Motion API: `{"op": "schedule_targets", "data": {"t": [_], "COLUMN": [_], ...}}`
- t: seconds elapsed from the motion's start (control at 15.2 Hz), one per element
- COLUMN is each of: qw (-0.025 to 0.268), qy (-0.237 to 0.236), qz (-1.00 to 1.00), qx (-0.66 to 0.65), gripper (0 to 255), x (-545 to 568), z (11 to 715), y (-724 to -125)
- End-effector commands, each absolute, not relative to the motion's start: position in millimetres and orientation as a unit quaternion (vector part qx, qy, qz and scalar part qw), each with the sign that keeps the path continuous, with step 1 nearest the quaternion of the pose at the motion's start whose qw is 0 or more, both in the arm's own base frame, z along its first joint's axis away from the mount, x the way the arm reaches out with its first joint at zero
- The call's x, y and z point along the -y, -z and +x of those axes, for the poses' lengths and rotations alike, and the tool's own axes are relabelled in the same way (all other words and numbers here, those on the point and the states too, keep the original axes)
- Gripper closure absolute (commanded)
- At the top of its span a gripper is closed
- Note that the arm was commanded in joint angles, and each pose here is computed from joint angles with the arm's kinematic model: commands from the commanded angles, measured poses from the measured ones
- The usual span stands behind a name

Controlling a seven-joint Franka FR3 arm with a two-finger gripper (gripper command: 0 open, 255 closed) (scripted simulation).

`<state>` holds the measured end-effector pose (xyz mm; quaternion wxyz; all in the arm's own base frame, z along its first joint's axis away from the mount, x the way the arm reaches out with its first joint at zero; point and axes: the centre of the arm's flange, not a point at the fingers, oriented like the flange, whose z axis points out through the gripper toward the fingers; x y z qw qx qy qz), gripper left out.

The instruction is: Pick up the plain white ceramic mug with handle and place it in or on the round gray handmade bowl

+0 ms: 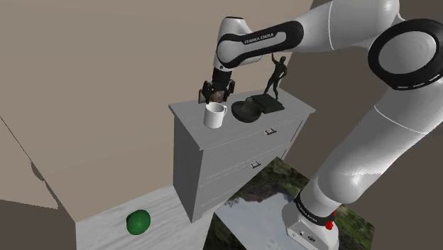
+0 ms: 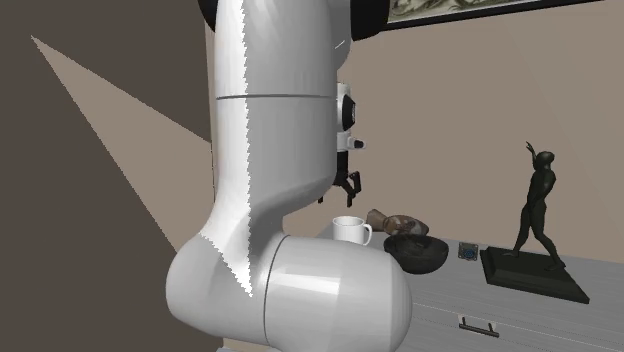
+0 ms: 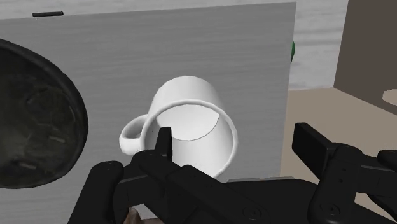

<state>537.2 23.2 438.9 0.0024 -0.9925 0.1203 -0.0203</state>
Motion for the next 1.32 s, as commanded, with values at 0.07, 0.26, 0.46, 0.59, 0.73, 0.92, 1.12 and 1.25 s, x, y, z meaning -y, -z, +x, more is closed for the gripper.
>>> {"op": "schedule_targets", "data": {"t": [0.07,0.26,0.46,0.59,0.73,0.92,1.12,1.25], "qw": [0.0,-0.002,-0.002,-0.002,-0.002,-0.002,-0.002,-0.002], "qy": [0.02,0.02,0.02,0.02,0.02,0.02,0.02,0.02], "qz": [-0.992,-0.992,-0.992,-0.992,-0.992,-0.992,-0.992,-0.992], "qx": [-0.125,-0.127,-0.127,-0.127,-0.127,-0.127,-0.127,-0.127], "gripper": [0,0,0,0,0,0,0,255], "x": [-28.4,-29.3,-29.2,-29.1,-29.0,-29.0,-29.0,-29.0], "z": [569.5,582.5,583.0,583.5,583.8,583.8,583.8,583.8], "y": [-411.6,-396.3,-380.5,-370.0,-361.7,-361.7,-361.7,-361.7]}}
